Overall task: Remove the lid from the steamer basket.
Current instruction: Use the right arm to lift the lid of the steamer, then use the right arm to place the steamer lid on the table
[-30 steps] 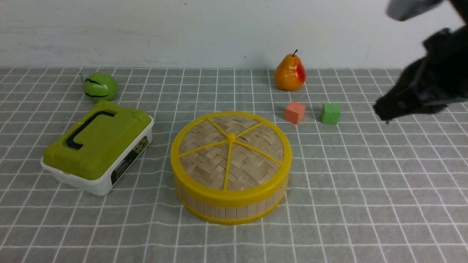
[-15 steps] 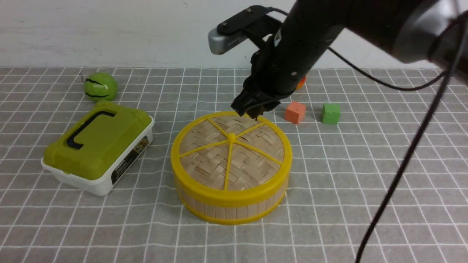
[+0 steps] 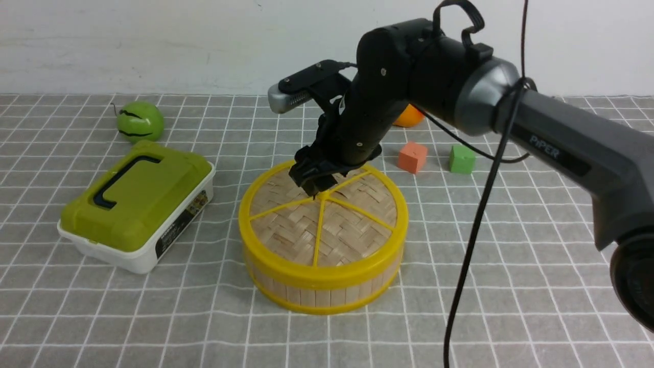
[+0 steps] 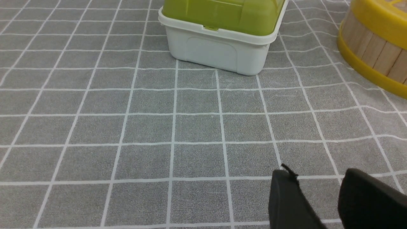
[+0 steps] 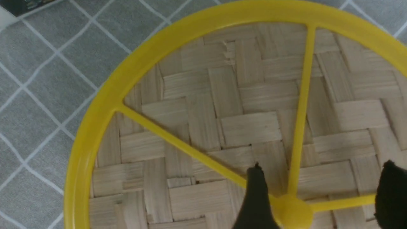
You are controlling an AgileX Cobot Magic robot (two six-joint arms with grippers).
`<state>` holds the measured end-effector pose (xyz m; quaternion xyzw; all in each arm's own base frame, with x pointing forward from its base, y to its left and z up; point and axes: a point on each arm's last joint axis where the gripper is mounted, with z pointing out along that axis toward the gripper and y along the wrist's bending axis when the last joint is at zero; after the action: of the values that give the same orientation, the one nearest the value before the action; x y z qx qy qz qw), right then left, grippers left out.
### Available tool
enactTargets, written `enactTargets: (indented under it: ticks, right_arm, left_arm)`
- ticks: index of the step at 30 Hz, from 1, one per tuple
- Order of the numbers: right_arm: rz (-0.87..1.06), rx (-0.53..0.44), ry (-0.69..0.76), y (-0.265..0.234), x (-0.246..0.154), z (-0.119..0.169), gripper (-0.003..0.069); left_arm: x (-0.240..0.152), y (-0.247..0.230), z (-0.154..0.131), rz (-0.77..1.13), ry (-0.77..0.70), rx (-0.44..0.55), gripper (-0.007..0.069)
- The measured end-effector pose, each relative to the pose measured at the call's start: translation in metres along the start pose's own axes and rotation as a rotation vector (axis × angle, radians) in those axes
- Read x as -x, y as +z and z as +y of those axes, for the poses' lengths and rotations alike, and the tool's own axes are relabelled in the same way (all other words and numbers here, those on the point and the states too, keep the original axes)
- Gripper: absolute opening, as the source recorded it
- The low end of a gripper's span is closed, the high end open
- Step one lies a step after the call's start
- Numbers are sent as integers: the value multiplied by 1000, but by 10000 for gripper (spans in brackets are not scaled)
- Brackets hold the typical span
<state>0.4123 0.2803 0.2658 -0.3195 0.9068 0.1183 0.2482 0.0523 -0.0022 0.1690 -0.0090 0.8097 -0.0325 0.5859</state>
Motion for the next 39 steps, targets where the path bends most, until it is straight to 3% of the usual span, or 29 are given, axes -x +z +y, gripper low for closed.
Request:
enactTargets:
  ticks: [4, 7, 11, 17, 24, 29, 34, 39]
  right_arm:
    - [38, 5, 2, 5, -4, 0, 369]
    - [49, 16, 6, 5, -5, 1, 260]
    - [50, 27, 10, 4, -4, 3, 170]
    - [49, 33, 13, 3, -4, 4, 88]
    - [35, 34, 8, -12, 0, 5, 85]
    - [-73, -2, -21, -67, 15, 7, 85]
    - [-115, -120, -76, -156, 11, 7, 85]
    - [-130, -214, -36, -198, -5, -12, 85]
  left_arm:
    - [0, 0, 0, 0, 0, 0, 239]
    - [0, 0, 0, 0, 0, 0, 239]
    - [0, 0, 0, 0, 0, 0, 239]
    - [0, 0, 0, 0, 0, 0, 239]
    - [0, 0, 0, 0, 0, 0, 239]
    - [0, 0, 0, 0, 0, 0, 239]
    - [0, 0, 0, 0, 0, 0, 239]
    - [0, 0, 0, 0, 0, 0, 239]
